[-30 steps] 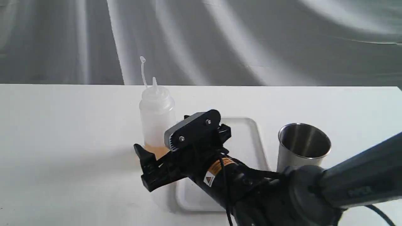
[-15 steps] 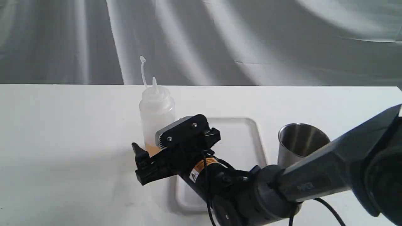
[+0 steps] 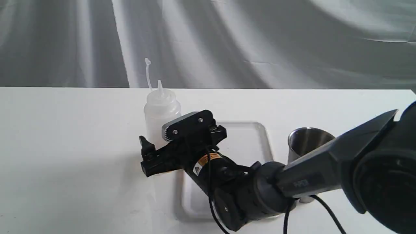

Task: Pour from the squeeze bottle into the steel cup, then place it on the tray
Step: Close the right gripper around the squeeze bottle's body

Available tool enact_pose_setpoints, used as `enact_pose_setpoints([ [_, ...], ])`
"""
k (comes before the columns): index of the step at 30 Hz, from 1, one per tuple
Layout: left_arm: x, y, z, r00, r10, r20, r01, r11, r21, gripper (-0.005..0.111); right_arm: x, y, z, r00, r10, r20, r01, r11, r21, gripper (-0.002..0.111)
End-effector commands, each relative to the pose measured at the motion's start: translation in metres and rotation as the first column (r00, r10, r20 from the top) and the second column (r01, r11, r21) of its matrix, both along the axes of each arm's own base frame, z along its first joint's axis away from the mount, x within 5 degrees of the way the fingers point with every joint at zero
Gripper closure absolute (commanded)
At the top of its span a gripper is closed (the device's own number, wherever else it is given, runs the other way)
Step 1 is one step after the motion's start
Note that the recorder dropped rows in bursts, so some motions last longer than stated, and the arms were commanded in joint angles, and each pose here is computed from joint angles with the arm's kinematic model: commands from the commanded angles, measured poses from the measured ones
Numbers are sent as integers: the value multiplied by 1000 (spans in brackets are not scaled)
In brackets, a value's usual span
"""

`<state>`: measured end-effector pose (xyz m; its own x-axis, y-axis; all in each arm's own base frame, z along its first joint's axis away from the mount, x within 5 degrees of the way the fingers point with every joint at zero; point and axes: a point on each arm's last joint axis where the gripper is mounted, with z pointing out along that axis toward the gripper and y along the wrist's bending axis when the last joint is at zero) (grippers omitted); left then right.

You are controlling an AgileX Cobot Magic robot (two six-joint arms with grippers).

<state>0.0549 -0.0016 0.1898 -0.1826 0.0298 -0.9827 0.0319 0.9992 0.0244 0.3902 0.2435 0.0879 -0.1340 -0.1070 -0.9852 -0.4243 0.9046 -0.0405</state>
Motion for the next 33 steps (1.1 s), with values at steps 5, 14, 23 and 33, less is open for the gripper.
enact_pose_setpoints([
  [5,0,0,-1,1000,2,6,-2,1000,-6,107,12,4,-6,1000,10,-1,-10,1000,-15,3],
  [14,0,0,-1,1000,2,6,-2,1000,-4,107,19,9,-17,1000,13,-19,-14,1000,-23,3],
  [23,0,0,-1,1000,2,6,-2,1000,-4,107,29,6,-24,1000,-2,-27,1,1000,-23,3],
  [33,0,0,-1,1000,2,6,-2,1000,-6,107,31,6,-23,1000,10,-25,-11,999,-30,6],
])
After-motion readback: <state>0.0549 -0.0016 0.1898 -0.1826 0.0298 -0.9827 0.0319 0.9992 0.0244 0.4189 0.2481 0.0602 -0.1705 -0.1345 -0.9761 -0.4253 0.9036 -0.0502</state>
